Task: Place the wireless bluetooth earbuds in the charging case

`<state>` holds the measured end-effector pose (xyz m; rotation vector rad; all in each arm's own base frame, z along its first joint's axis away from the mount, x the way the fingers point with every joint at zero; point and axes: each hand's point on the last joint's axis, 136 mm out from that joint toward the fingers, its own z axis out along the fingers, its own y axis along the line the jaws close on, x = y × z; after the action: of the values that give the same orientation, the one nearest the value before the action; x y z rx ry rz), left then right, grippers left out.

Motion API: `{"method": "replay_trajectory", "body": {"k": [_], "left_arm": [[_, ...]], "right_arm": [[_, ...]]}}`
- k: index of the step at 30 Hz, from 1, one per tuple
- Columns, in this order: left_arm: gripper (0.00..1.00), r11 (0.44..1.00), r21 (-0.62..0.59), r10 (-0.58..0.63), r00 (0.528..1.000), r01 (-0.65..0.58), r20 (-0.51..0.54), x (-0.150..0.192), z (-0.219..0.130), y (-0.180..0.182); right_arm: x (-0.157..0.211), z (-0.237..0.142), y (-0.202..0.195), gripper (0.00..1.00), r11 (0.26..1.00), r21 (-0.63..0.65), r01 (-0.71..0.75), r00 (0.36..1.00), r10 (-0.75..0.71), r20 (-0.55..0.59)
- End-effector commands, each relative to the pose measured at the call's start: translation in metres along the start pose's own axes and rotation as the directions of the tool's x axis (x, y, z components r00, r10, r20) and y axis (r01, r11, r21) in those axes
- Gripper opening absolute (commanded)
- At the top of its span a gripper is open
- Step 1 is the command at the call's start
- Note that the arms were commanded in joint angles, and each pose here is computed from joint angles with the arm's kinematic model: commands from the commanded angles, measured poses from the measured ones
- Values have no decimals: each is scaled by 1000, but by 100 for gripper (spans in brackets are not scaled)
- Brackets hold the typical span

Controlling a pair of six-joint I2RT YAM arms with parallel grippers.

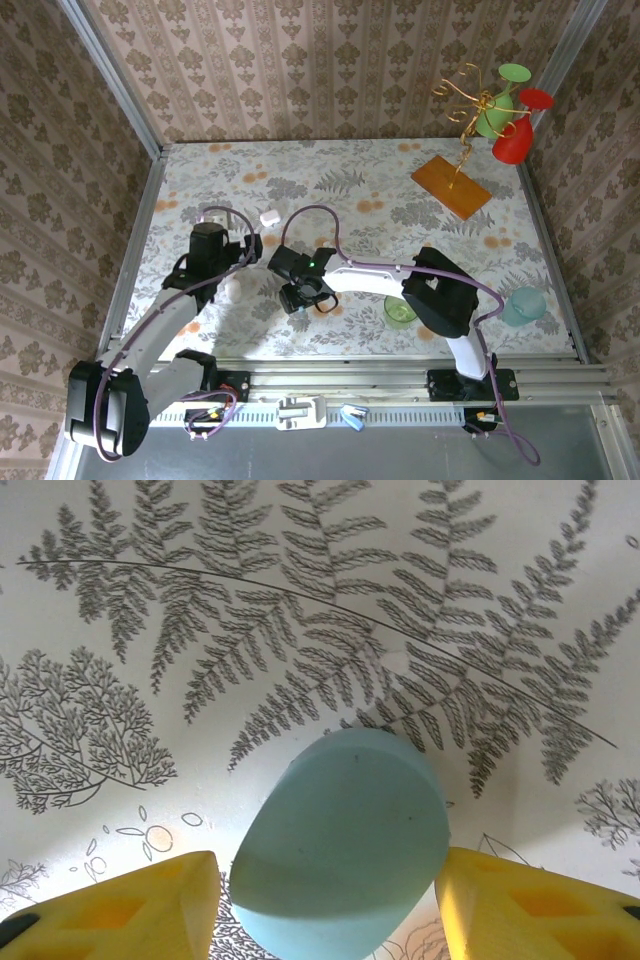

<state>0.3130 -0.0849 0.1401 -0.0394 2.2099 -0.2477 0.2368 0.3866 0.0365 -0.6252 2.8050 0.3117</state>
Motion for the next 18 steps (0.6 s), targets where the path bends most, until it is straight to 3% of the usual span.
{"method": "replay_trajectory", "body": {"k": [1,5,8,14,18], "left_arm": [[100,1000,7,-3,1000,3,-6,2,3,1],[100,1000,18,-14,1000,14,-19,4,8,-1],[100,1000,22,-14,1000,15,-22,4,9,-2],[100,1000,9,-11,1000,11,-20,7,8,1],[100,1000,18,-16,1000,16,-24,9,9,0]], "right_arm": [[-7,0,7,61,995,-23,99,995,-99,25],[-6,-1,6,73,993,-11,119,992,-118,35],[0,7,4,74,993,19,119,993,-119,-2],[9,16,0,55,993,77,85,996,-83,-28],[10,9,-3,49,993,79,85,996,-85,-4]]}}
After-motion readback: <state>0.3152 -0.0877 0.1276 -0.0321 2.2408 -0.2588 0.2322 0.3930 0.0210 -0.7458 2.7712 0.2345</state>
